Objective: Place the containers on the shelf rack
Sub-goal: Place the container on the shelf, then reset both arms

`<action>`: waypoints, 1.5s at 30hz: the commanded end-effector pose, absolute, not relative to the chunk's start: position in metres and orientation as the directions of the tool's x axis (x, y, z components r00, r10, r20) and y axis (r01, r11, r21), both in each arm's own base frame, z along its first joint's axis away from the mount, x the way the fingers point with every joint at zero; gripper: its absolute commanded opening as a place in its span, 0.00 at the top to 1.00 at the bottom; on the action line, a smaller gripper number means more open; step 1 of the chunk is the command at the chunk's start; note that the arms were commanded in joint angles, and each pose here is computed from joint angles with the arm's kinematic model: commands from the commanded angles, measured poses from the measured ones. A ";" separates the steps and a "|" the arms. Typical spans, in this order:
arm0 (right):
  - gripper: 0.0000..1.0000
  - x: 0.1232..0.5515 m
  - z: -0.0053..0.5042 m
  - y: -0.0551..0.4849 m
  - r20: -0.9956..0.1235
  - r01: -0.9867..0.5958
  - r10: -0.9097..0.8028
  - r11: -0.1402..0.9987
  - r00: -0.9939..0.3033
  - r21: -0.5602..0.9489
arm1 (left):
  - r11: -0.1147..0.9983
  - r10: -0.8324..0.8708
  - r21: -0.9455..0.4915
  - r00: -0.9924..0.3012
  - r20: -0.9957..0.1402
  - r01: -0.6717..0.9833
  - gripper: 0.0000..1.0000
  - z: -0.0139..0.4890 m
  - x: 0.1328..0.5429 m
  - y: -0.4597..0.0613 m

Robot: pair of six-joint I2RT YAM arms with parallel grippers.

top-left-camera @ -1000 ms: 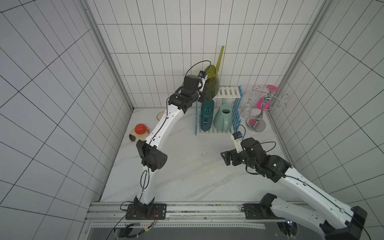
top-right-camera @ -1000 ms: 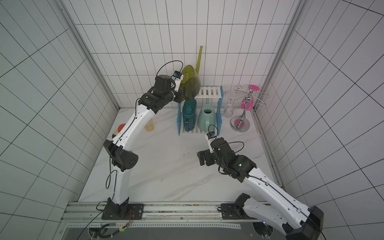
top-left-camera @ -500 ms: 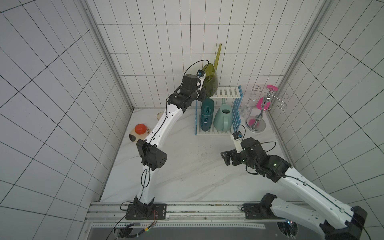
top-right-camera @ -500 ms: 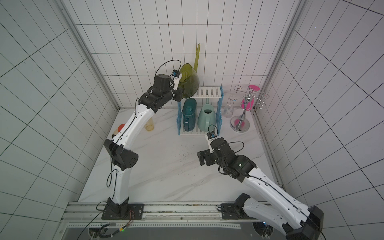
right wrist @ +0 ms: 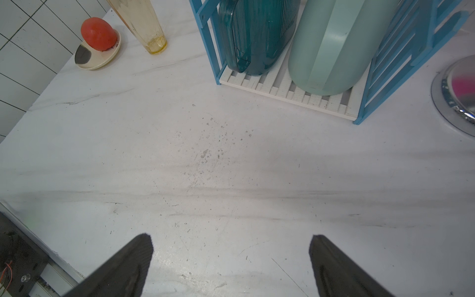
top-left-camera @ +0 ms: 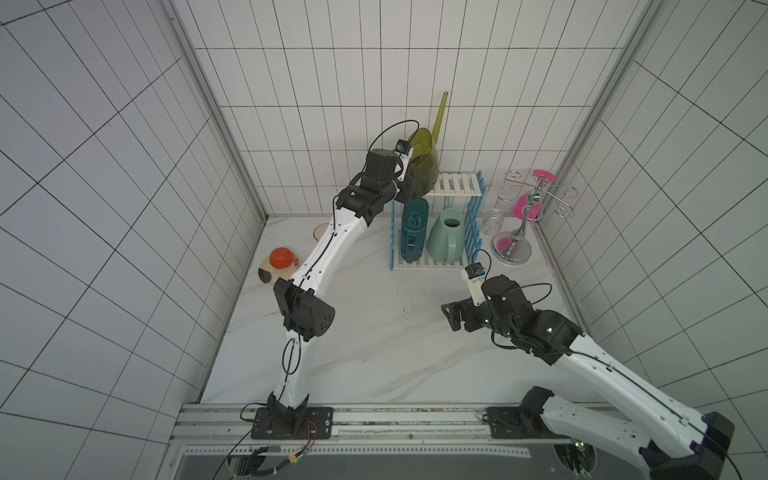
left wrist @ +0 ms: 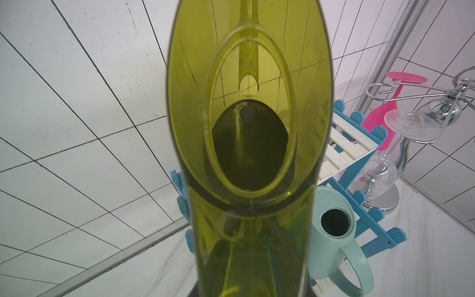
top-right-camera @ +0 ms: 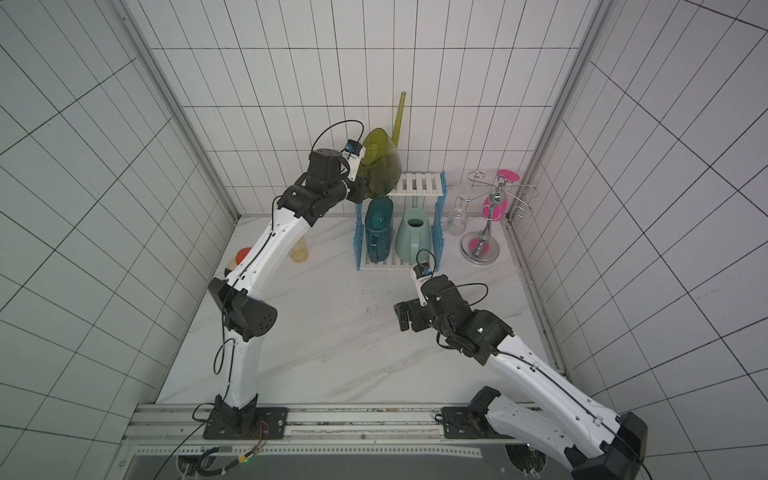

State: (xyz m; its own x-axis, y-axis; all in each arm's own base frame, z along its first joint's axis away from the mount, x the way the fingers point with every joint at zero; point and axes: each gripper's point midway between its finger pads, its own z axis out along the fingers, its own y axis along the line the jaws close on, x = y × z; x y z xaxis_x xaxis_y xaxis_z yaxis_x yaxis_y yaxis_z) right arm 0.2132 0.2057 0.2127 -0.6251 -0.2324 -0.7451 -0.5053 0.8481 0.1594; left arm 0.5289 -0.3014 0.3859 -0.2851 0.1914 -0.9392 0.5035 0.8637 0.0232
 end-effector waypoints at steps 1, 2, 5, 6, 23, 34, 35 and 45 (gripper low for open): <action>0.01 0.213 0.217 0.204 -0.759 -0.506 -0.227 0.849 -0.610 0.152 | 0.858 0.173 0.034 -0.227 -0.958 0.512 0.66 0.401 0.533 -0.307; 0.01 0.213 0.217 0.204 -0.760 -0.505 -0.226 0.850 -0.609 0.152 | 0.859 0.174 0.035 -0.226 -0.958 0.511 0.66 0.401 0.533 -0.307; 0.01 0.213 0.218 0.204 -0.760 -0.505 -0.225 0.849 -0.609 0.154 | 0.860 0.176 0.039 -0.226 -0.958 0.508 0.66 0.400 0.534 -0.306; 0.01 0.213 0.217 0.204 -0.760 -0.505 -0.225 0.849 -0.610 0.154 | 0.860 0.177 0.039 -0.226 -0.958 0.508 0.66 0.399 0.534 -0.307; 0.01 0.215 0.224 0.200 -0.774 -0.500 -0.222 0.855 -0.593 0.137 | 0.855 0.182 0.053 -0.204 -0.962 0.515 0.58 0.425 0.501 -0.293; 0.01 0.246 0.261 0.145 -0.849 -0.326 -0.111 0.942 -0.516 0.075 | 0.933 0.097 0.024 -0.187 -0.978 0.359 0.39 0.430 0.419 -0.205; 0.01 0.252 0.263 0.132 -0.857 -0.286 -0.097 0.956 -0.506 0.060 | 0.942 0.080 0.013 -0.187 -0.979 0.335 0.36 0.422 0.413 -0.192; 0.01 0.311 0.216 0.008 -0.903 0.140 0.077 0.990 -0.422 0.019 | 0.982 -0.169 -0.130 -0.317 -0.933 -0.140 0.02 0.252 0.383 -0.013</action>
State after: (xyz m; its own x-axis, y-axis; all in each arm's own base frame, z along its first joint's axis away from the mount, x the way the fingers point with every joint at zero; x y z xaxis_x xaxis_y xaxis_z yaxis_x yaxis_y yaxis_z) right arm 0.2962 0.0309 0.2335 -0.4631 0.0451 -0.8852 0.0665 0.9977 0.0161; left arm 0.3835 -0.0406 0.2671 -0.3677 -0.0617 -0.9279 -0.0342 0.9980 -0.0528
